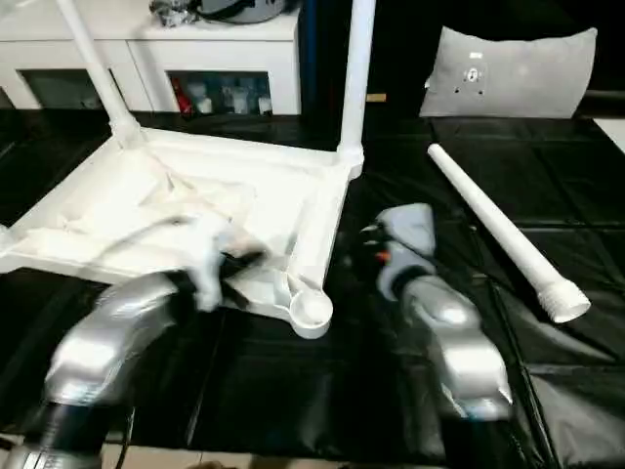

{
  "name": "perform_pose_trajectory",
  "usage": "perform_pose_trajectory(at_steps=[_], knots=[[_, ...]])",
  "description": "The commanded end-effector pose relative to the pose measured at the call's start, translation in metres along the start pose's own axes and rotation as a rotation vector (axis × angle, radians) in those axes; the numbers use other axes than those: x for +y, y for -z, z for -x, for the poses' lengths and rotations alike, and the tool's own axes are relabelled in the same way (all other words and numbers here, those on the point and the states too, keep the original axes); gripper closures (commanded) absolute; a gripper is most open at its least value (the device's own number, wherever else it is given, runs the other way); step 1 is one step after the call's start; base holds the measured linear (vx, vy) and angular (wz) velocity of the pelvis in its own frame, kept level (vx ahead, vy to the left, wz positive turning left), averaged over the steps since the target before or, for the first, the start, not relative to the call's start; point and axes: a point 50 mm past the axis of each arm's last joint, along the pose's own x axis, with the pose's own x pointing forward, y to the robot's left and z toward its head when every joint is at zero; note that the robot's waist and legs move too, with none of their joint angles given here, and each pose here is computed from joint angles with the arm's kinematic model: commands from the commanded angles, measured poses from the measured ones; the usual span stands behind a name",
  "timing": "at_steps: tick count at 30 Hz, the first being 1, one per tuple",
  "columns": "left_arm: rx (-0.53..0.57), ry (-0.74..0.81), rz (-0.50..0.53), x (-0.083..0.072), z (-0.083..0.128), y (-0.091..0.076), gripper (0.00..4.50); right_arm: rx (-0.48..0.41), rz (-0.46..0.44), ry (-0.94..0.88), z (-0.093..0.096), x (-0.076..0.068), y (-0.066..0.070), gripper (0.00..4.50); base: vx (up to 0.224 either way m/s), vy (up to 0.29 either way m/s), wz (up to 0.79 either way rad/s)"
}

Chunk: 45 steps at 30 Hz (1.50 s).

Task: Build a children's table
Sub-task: Rotate table base, then move to table

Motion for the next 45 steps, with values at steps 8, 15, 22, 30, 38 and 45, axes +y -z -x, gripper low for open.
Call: perform_pose_trajectory(at_steps=[8, 15, 22, 30, 38, 45], knots=[[-0.101, -0.193, -0.032, -0.003, 0.015, -0.011, 3.63, -0.022, -0.018, -0.032, 0.02, 0.019, -0.003, 0.0, 0.0, 0.0, 0.0], [-0.086, -0.235, -0.052, -0.006, 0.014, -0.007, 3.04, -0.02, -0.004, 0.005, 0.022, 0.014, -0.008, 0.0, 0.022, -0.064, 0.37], [-0.077, -0.228, -0.066, -0.011, 0.013, -0.004, 2.48, 0.0, 0.019, 0.011, 0.022, 0.01, -0.01, 0.0, -0.002, -0.219, 0.49], [-0.059, -0.181, -0.083, -0.012, 0.02, -0.002, 1.87, 0.087, 0.027, 0.1, 0.028, 0.002, -0.004, 0.0, -0.011, -0.227, 0.29], [-0.029, -0.145, -0.096, -0.011, 0.028, 0.004, 1.31, 0.151, 0.001, 0.16, 0.039, 0.007, 0.004, 0.0, -0.062, -0.295, -0.06], [-0.013, -0.096, -0.099, -0.013, 0.027, 0.004, 0.8, 0.185, 0.029, 0.191, 0.04, 0.008, -0.002, 0.0, -0.121, -0.228, 0.05]])
